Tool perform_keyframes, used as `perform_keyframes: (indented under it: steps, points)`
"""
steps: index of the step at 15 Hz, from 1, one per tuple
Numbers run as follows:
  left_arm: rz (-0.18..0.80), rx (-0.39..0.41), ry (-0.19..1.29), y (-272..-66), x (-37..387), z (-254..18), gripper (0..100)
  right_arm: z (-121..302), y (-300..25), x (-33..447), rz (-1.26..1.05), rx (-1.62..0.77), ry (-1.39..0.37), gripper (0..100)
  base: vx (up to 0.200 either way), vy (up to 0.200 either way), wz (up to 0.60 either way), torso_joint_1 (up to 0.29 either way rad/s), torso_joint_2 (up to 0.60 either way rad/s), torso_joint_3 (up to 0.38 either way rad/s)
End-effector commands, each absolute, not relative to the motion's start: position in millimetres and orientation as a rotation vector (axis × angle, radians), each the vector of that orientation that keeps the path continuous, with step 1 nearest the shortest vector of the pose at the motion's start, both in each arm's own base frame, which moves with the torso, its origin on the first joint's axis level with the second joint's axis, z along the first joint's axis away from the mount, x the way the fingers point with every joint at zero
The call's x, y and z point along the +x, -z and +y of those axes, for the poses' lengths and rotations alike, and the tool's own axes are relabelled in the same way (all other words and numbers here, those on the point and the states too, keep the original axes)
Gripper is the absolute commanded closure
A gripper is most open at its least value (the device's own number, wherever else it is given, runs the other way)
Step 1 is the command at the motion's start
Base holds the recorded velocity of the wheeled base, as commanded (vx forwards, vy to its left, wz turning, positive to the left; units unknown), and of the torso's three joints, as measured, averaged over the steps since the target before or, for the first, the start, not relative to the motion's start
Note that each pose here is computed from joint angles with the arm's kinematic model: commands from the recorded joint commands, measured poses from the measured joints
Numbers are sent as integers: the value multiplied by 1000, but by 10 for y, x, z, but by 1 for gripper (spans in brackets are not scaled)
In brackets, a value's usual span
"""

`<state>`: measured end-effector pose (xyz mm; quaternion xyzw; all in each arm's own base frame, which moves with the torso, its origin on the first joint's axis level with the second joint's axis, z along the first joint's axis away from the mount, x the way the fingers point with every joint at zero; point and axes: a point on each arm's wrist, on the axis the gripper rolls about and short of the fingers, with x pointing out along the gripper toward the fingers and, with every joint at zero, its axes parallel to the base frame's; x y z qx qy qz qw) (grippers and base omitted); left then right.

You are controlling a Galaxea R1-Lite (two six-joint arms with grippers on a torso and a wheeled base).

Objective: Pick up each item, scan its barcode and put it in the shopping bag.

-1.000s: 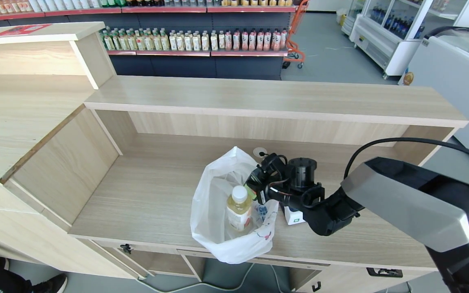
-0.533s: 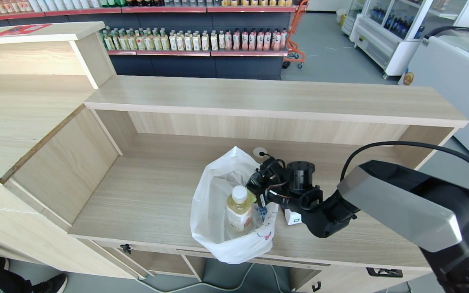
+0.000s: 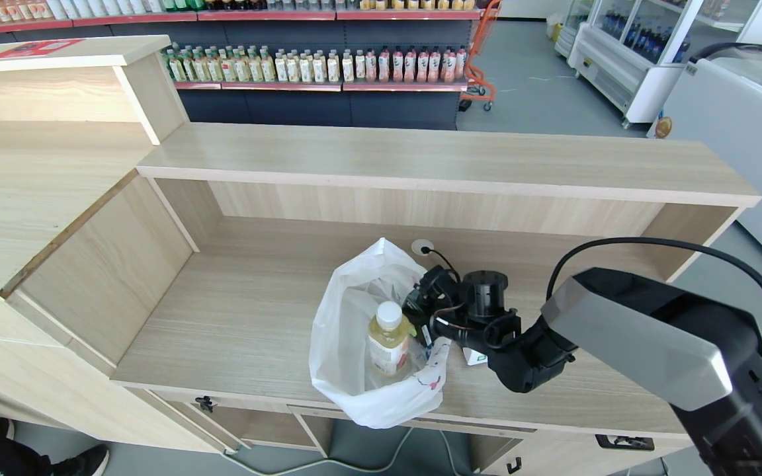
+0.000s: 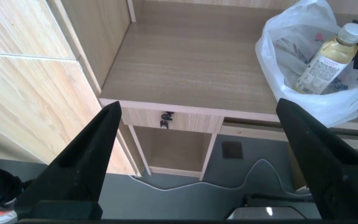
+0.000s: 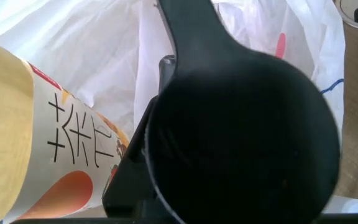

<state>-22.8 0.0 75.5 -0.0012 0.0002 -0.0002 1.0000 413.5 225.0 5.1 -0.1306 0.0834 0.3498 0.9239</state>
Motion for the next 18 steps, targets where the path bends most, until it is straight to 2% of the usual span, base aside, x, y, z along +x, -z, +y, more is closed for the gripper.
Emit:
perform_keyframes:
  steps: [1, 2, 3, 7, 10, 14, 18]
  points:
    - [0, -3, 0, -755, -228, 0, 0, 2254, 1, 4137, 180, -270, -717, 100, 0, 0, 0, 0, 0, 0]
    - [0, -3, 0, -755, -228, 0, 0, 2253, 12, 4134, 183, -270, -717, 100, 0, 0, 0, 0, 0, 0]
    - [0, -3, 0, -755, -228, 0, 0, 2254, 21, 4137, 183, -270, -717, 0, 0, 0, 0, 0, 0, 0]
    - [0, -3, 0, -755, -228, 0, 0, 2246, -23, 4152, 172, -257, -713, 0, 0, 0, 0, 0, 0, 0]
    - [0, -3, 0, -755, -228, 0, 0, 2250, -288, 4174, 108, -200, -703, 0, 0, 0, 0, 0, 0, 0]
    - [0, -3, 0, -755, -228, 0, 0, 2103, -835, 4152, 21, -138, -672, 0, 0, 0, 0, 0, 0, 0]
    - [0, -3, 0, -755, -228, 0, 0, 1884, -1764, 3665, 21, 53, -596, 0, 0, 0, 0, 0, 0, 0]
